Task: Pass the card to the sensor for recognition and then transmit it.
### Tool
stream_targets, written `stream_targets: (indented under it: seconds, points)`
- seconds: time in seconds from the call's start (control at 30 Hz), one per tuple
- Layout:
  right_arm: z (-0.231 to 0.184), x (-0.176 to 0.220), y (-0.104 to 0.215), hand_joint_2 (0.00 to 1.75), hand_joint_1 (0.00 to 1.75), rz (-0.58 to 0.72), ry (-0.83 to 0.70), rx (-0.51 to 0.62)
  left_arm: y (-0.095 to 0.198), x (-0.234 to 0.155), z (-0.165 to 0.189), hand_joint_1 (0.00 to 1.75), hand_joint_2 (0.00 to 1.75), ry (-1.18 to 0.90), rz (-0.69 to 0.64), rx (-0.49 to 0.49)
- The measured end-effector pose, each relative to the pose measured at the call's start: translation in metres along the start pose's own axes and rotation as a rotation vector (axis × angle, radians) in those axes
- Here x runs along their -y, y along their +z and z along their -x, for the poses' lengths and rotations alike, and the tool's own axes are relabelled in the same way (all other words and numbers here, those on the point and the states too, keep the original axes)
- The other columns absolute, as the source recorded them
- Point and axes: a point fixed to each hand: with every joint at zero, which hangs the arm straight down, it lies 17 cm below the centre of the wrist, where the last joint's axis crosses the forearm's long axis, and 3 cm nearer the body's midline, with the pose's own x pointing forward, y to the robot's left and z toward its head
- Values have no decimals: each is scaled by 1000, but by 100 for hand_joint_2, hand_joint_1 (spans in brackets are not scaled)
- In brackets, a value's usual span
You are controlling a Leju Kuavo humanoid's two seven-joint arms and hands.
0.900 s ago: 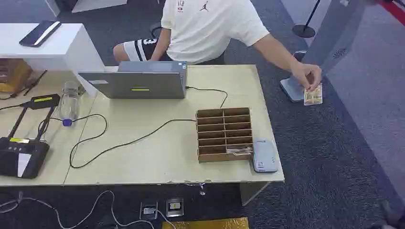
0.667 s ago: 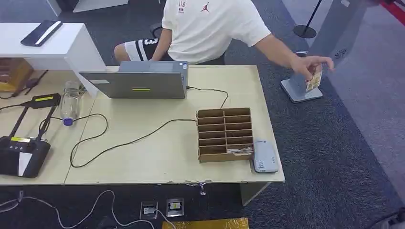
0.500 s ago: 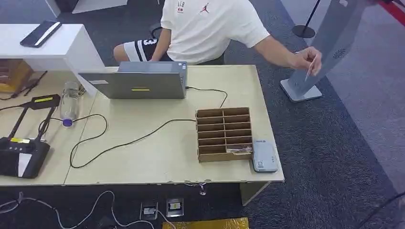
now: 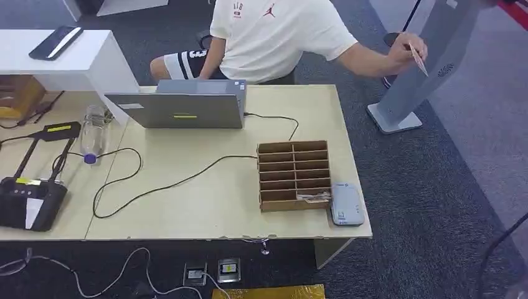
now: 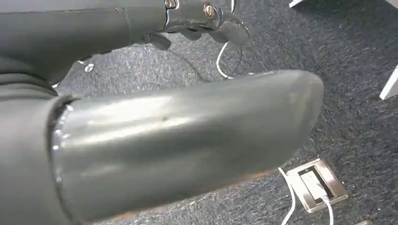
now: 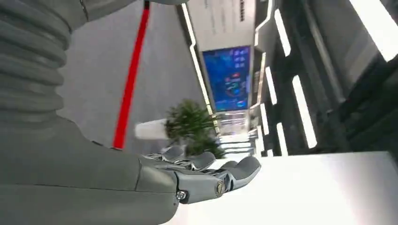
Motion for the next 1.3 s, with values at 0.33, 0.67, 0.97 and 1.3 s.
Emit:
stream_targets:
  seconds: [0.33,0.67,0.97,1.3]
  points:
    - [-73,-174,153,175,0,-918,382,446,-9,-3,-38,0,0,-101,6,103]
    - [-111,-202,250,175,0,-1138,364,640,-10,1,-48,0,0,-122,29,130]
    - [-124,-221,329,175,0,-1280,329,719,-10,3,-51,0,0,-124,44,135]
    - [-132,-227,369,175,9,-1345,294,744,-10,4,-49,0,0,-123,45,124]
